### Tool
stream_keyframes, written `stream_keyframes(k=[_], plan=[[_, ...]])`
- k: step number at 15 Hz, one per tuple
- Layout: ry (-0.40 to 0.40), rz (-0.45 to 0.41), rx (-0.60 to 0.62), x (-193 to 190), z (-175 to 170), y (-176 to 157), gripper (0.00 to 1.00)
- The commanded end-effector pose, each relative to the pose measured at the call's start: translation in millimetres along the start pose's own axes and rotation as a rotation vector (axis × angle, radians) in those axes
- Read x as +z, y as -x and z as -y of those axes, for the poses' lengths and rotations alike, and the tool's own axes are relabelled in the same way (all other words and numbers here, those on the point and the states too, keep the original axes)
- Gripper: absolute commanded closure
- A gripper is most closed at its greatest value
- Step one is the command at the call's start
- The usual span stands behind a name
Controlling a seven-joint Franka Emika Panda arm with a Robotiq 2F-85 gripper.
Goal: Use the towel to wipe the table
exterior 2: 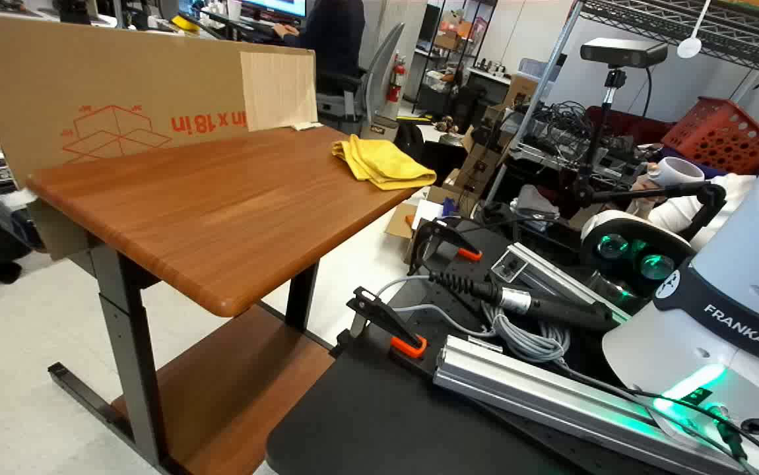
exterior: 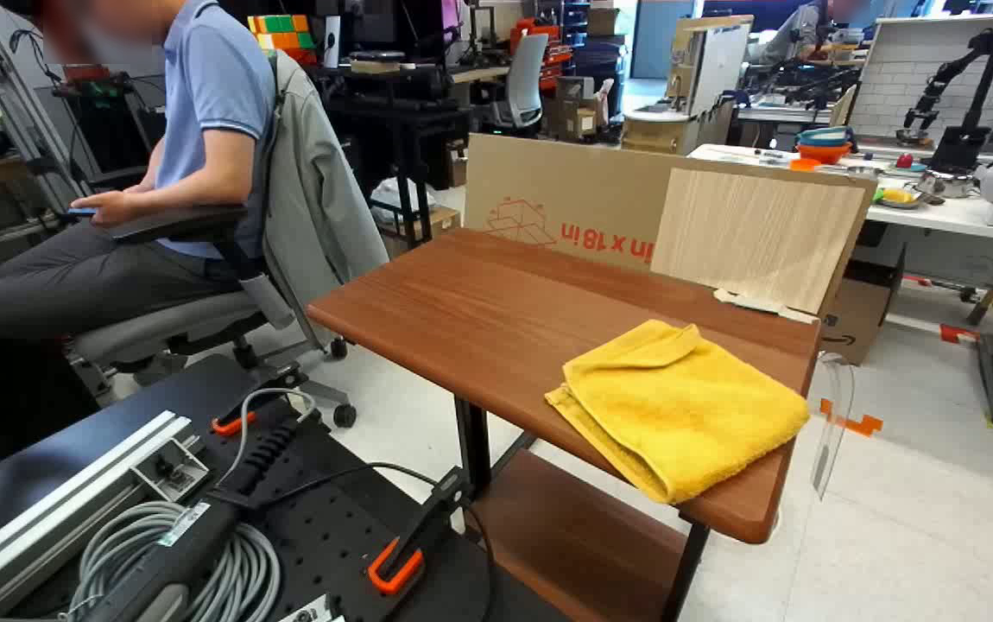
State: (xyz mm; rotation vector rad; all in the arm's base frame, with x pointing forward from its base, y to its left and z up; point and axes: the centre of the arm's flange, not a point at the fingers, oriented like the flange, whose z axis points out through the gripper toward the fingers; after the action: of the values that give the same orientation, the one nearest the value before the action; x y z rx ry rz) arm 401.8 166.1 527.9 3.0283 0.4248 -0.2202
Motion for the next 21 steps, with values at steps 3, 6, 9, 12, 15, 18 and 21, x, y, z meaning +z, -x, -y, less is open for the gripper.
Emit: stream_keyframes(k=[3,6,9,12,15,18,21], plan=[[0.0,0.0,0.0,-0.1,0.0,0.0,0.0],[0.0,0.0,0.0,-0.1,0.0,0.0,0.0],[-0.08,-0.003,0.099,0.0,-42.8,-34.8,0.0],[-0.125,-0.005,0.258,26.4,-115.3,-62.7,0.0],[-0.175,-0.029,0.418,65.4,-199.0,-85.6,0.0],[-0.236,-0.035,0.576,111.7,-274.7,-109.2,0.0],[-0.241,-0.005,0.597,132.6,-286.3,-89.3,0.0]])
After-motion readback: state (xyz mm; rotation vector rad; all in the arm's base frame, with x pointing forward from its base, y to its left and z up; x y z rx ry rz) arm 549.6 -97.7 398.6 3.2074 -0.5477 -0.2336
